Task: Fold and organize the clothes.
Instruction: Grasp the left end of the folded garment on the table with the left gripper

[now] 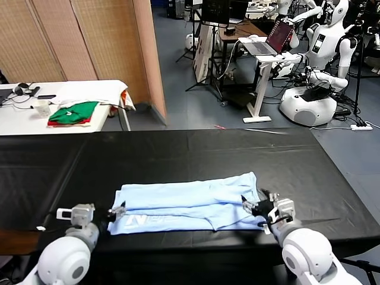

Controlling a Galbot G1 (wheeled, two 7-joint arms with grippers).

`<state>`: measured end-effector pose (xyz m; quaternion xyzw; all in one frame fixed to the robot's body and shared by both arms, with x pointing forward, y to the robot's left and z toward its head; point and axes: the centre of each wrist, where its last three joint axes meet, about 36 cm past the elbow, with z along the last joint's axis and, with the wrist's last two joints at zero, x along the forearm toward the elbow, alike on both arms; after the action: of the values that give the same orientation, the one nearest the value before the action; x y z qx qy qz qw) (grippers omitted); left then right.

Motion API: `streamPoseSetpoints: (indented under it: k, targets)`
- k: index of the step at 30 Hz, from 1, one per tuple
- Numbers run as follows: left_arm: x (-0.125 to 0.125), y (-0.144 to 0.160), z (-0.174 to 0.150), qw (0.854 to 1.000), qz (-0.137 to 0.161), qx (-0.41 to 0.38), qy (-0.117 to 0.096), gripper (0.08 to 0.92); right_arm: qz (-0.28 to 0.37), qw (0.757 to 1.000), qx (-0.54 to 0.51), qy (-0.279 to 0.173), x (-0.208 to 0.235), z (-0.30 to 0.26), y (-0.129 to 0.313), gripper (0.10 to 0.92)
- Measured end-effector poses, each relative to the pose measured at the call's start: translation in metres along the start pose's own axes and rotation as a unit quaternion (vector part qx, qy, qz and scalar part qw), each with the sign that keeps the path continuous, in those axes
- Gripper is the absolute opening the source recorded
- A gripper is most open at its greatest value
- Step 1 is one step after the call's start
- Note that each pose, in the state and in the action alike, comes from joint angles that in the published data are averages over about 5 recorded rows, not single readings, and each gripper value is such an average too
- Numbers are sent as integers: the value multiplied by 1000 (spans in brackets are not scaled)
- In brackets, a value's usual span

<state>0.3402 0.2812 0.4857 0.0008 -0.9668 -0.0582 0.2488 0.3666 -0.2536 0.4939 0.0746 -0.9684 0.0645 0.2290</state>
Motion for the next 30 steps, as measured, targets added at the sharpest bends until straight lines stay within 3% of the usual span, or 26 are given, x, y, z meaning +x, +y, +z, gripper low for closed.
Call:
streamPoseSetpoints:
  k: [3, 5, 12, 22, 27, 30]
  targets:
    - [-12, 2, -1, 999, 15, 16, -30, 907, 15, 1000, -9, 3, -17, 0, -2, 907]
    - [-24, 4, -2, 999, 26, 36, -32, 907, 23, 1000, -18, 7, -32, 0, -5, 907]
    - [-62, 10, -3, 996, 43, 80, 3, 907, 36, 998, -48, 16, -75, 1, -13, 907]
    - [-85, 17, 10, 996, 16, 73, 56, 907, 45, 996, -72, 38, -108, 16, -13, 903]
    - [-89, 19, 16, 995, 13, 74, 68, 903, 47, 995, -79, 39, -116, 24, -12, 808]
    - [-89, 20, 17, 995, 13, 75, 70, 856, 47, 995, -83, 39, -119, 28, -9, 698]
